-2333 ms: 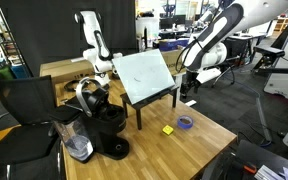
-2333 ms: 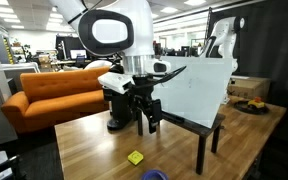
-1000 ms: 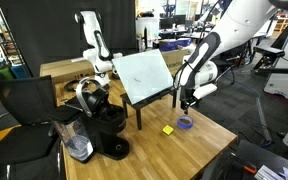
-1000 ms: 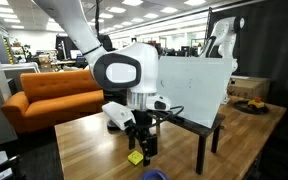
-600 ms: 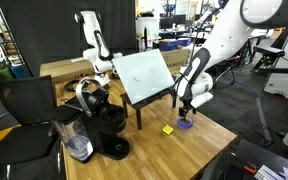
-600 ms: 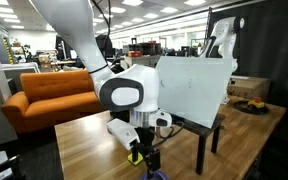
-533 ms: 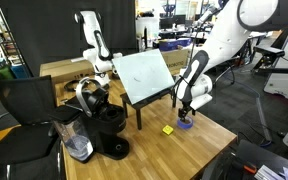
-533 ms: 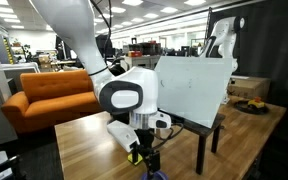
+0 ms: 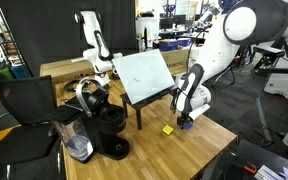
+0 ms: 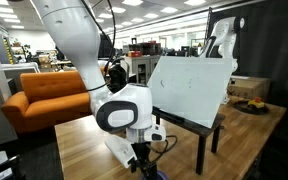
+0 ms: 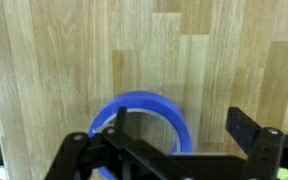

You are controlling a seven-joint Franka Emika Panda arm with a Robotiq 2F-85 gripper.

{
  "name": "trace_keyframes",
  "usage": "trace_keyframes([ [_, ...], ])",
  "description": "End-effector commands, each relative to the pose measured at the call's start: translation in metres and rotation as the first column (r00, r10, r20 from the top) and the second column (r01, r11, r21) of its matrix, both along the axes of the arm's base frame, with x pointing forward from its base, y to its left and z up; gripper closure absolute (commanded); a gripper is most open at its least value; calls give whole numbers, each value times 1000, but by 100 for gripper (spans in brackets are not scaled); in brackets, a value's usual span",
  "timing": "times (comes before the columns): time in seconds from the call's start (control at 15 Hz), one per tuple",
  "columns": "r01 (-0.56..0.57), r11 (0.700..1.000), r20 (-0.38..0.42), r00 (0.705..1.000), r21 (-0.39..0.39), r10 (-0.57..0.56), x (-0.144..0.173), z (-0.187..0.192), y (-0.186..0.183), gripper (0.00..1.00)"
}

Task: Move the tape to the left

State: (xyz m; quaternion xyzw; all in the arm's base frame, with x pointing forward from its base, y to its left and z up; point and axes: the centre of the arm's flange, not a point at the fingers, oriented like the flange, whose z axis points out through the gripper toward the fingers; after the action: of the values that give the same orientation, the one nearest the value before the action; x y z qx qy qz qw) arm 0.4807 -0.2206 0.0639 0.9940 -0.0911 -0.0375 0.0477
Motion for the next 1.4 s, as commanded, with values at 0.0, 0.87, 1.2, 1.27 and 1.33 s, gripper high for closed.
trace_keyframes([
  [0.0,-42,999,35,998,-17,42,2,-3,-3,0],
  [0.87,-150,988,92,984,-44,153,10,-5,5,0],
  [1.2,-165,986,108,980,-39,168,10,-10,-4,0],
  [1.27,-164,986,114,979,-38,168,11,-10,-5,0],
  [1.33,-164,986,124,978,-36,167,12,-10,-7,0],
])
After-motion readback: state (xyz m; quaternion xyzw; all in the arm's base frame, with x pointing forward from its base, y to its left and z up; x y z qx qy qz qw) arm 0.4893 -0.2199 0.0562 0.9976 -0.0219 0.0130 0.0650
